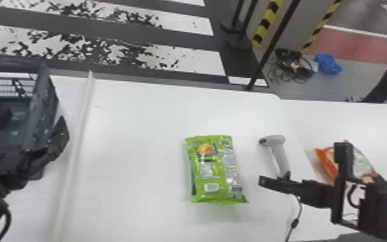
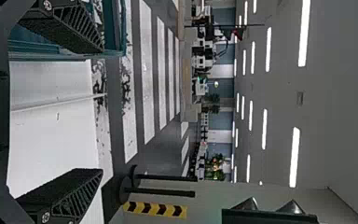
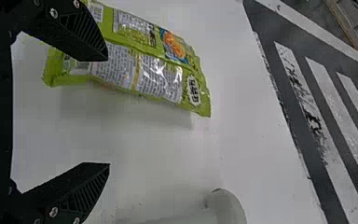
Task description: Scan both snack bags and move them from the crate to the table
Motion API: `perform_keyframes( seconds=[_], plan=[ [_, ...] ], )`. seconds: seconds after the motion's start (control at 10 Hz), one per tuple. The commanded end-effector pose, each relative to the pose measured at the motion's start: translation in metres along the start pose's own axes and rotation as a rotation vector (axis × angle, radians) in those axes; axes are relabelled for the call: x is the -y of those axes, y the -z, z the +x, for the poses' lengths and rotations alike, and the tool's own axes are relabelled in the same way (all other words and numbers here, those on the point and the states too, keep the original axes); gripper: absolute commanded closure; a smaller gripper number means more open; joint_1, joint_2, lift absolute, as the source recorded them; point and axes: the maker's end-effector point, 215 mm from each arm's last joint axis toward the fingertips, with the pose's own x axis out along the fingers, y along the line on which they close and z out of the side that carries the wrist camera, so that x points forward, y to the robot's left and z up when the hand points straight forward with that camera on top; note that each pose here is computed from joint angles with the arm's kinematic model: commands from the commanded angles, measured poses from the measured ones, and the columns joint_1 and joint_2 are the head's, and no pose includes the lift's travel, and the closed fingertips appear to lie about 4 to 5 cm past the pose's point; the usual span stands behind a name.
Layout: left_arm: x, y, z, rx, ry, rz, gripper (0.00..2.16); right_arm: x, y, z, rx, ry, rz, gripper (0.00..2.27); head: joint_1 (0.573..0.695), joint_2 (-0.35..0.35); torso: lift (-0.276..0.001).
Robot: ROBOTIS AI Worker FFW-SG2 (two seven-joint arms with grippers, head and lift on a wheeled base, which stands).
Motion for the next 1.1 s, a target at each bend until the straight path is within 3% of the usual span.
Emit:
perform_keyframes(
  seconds=[0.0,0.3,0.8,0.9,1.0],
  plan=[
    [0.0,0.0,0.0,-0.001,0.002,0.004,0.09,-0.023,0.01,0.004,-0.037,-0.084,0.052,0.14,0.695,-0.208,-0.088],
    [0.0,0.001,0.0,-0.004,0.004,0.004,0.09,-0.043,0.024,0.033,-0.097,-0.136,0.049,0.14,0.695,-0.157,-0.088],
    [-0.001,0.002,-0.002,-0.005,0.003,0.005,0.09,-0.042,0.039,0.078,-0.181,-0.122,-0.03,0.21,0.695,-0.092,-0.088],
    [-0.001,0.002,-0.001,-0.004,0.004,0.005,0.09,-0.04,0.04,0.083,-0.186,-0.116,-0.052,0.8,0.695,-0.087,-0.088],
    [-0.001,0.002,-0.001,-0.005,0.002,0.005,0.09,-0.04,0.04,0.084,-0.19,-0.114,-0.058,2.17,0.695,-0.085,-0.088]
  ],
)
